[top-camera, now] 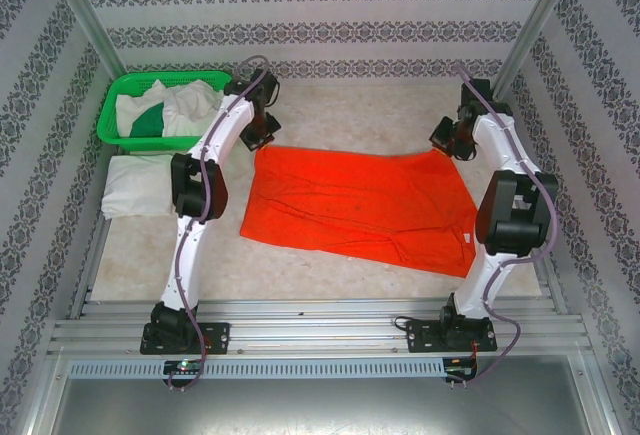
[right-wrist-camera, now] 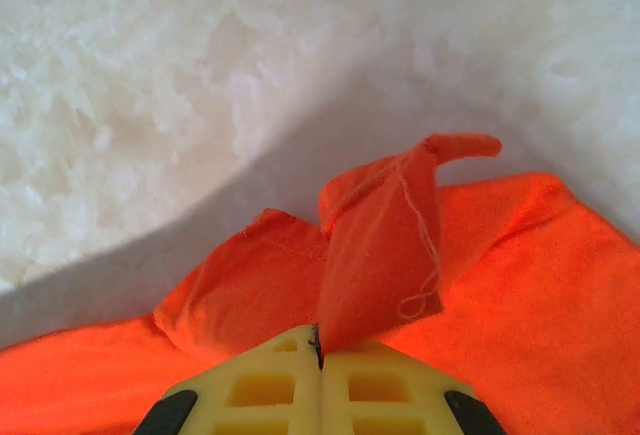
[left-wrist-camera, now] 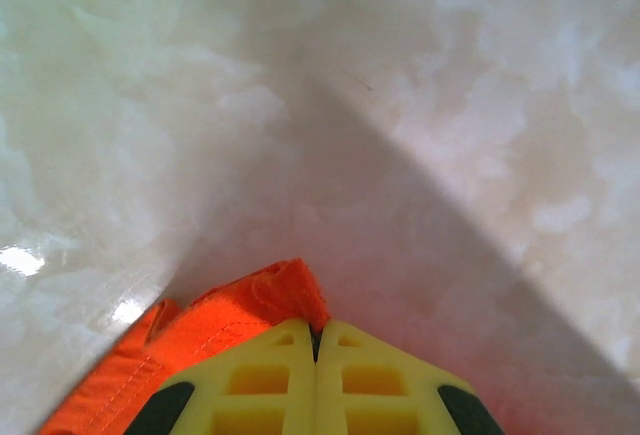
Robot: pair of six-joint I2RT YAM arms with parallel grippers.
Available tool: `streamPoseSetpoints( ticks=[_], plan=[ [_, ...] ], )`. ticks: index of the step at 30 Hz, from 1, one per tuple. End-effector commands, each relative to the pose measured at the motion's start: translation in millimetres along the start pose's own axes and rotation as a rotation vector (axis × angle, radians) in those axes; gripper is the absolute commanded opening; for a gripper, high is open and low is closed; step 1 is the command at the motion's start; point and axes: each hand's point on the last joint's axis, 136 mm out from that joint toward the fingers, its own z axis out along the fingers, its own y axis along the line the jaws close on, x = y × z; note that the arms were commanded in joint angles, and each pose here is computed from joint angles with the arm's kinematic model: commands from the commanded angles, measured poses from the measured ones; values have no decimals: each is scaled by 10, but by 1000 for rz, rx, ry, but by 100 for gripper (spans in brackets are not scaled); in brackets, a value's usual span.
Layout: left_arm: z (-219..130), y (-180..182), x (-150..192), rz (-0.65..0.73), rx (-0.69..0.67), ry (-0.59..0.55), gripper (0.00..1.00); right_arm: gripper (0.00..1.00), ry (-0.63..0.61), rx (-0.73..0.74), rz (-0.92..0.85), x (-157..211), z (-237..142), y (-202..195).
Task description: Fold and stack the t-shirts
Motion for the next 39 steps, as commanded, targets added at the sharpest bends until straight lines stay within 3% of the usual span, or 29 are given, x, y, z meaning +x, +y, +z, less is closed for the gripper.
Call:
streamPoseSetpoints(
  ticks=[1,18,33,39],
  plan=[
    [-228,16,-83,-8,26,-36,0,0,-23,10,-23,86,-163,-23],
    [-602,69,157,17,74,-47,0,0,-27,24,1,589,-584,-269],
    [-565,428,488,-20,64,5,0,0,62,64,21,1313,-802,-574],
    [-558,529,668,35,40,30,0,0,78,98,22,1518,-889,-693]
  ],
)
